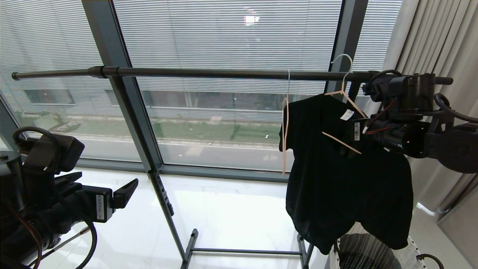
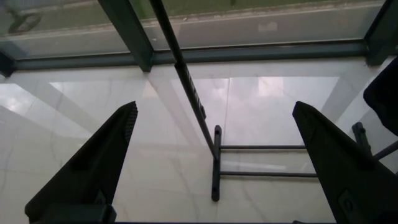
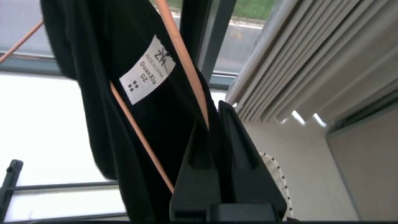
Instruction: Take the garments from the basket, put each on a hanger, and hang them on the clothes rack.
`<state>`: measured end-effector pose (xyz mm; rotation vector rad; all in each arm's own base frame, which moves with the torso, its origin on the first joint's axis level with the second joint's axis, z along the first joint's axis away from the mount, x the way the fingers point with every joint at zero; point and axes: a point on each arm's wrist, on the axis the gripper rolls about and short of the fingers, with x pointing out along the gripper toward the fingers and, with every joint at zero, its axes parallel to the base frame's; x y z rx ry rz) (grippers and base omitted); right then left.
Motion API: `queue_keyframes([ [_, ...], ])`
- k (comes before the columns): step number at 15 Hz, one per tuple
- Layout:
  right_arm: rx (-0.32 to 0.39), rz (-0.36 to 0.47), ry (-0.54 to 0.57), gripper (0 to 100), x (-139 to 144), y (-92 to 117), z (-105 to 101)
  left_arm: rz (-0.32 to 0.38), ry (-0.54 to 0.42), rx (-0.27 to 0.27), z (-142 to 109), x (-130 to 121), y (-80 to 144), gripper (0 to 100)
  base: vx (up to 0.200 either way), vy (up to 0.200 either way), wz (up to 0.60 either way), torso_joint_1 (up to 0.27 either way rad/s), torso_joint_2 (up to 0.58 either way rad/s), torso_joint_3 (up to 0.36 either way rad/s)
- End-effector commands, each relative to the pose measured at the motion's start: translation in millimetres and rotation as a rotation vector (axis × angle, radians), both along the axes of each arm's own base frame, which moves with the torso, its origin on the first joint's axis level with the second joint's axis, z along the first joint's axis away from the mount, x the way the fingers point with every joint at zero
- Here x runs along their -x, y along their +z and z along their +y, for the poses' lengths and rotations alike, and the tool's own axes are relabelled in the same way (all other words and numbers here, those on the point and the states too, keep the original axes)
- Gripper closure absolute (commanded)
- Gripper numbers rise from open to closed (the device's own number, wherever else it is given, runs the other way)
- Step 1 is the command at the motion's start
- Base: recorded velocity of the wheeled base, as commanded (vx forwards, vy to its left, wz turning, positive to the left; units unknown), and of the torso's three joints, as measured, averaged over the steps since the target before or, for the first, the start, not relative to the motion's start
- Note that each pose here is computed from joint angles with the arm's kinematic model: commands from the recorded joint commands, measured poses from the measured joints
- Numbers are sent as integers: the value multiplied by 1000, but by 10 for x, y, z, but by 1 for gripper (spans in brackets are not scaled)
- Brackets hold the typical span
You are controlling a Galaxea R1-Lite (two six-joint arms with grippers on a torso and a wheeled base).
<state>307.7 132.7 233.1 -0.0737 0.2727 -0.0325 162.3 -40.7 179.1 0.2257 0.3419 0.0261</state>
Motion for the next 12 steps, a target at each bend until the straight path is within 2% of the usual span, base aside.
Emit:
queue_keyframes([
  [1, 4, 7, 5, 100, -23, -31, 33, 2, -2, -1, -6, -4, -4, 0, 0, 0, 0, 0, 0, 0],
  [7, 22, 13, -56, 100, -414, -202, 66, -4, -2, 1, -7, -10, 12, 0, 0, 0, 0, 0, 0, 0],
  [12, 32, 32, -59, 100, -483, -294, 95, -4, -3, 1, -10, -9, 12, 0, 0, 0, 0, 0, 0, 0],
])
